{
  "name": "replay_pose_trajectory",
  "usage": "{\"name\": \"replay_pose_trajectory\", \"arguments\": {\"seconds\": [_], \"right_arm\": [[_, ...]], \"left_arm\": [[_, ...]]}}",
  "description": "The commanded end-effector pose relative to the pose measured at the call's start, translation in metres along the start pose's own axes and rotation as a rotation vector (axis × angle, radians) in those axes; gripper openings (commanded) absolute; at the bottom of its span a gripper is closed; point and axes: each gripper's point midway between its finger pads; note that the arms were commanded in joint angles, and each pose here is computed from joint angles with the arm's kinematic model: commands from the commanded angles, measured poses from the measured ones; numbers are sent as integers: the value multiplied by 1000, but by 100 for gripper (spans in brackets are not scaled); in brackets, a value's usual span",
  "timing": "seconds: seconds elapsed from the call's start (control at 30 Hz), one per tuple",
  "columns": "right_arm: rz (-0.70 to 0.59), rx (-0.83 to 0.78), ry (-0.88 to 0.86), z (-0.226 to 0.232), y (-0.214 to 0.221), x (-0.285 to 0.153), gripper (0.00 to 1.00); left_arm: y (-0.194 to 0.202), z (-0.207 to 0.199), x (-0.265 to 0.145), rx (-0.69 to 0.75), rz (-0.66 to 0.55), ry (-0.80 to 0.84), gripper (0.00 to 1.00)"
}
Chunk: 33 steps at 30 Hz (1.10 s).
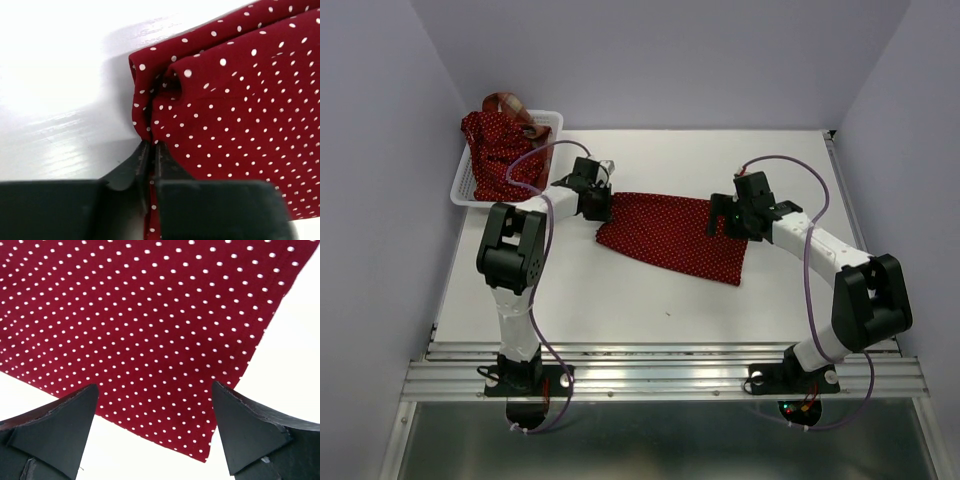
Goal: Fold and stack the skirts
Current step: Fold the skirt
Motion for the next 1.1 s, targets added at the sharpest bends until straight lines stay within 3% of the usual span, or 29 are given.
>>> {"name": "replay_pose_trajectory", "arguments": {"seconds": [0.0,0.3,0.67,0.73,0.8,0.93,1.0,1.07], "right_arm": [[-51,-25,-106,24,-17,-7,100],[-19,-2,-377,79,-21,-2,100],[31,-71,-409,120,-5,18,97],[44,-67,-393,123,-1,27,84],[65,-60,-374,123,7,38,60],[73,-76,-359,133,16,47,32],[96,-86,-368,141,27,54,22],[123,-88,-365,143,36,64,19]], "left_arm": [[33,-11,9,-23,114,19,0],[18,-8,-33,-196,52,-89,0],[-3,-13,-85,-282,-59,-119,0],[2,-14,-86,-293,-44,-118,0],[6,-13,-86,-304,-32,-129,0],[-1,-19,-91,-309,-55,-104,0],[-10,-24,-97,-305,-80,-86,0],[-23,-30,-107,-293,-123,-66,0]]}}
Point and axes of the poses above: each gripper's point midway between its finger pads, its own x axis out along the fingers, its own z axis along the line the jaws close on, y = z × x, and after that the axes turned 13 degrees about x, right-handed
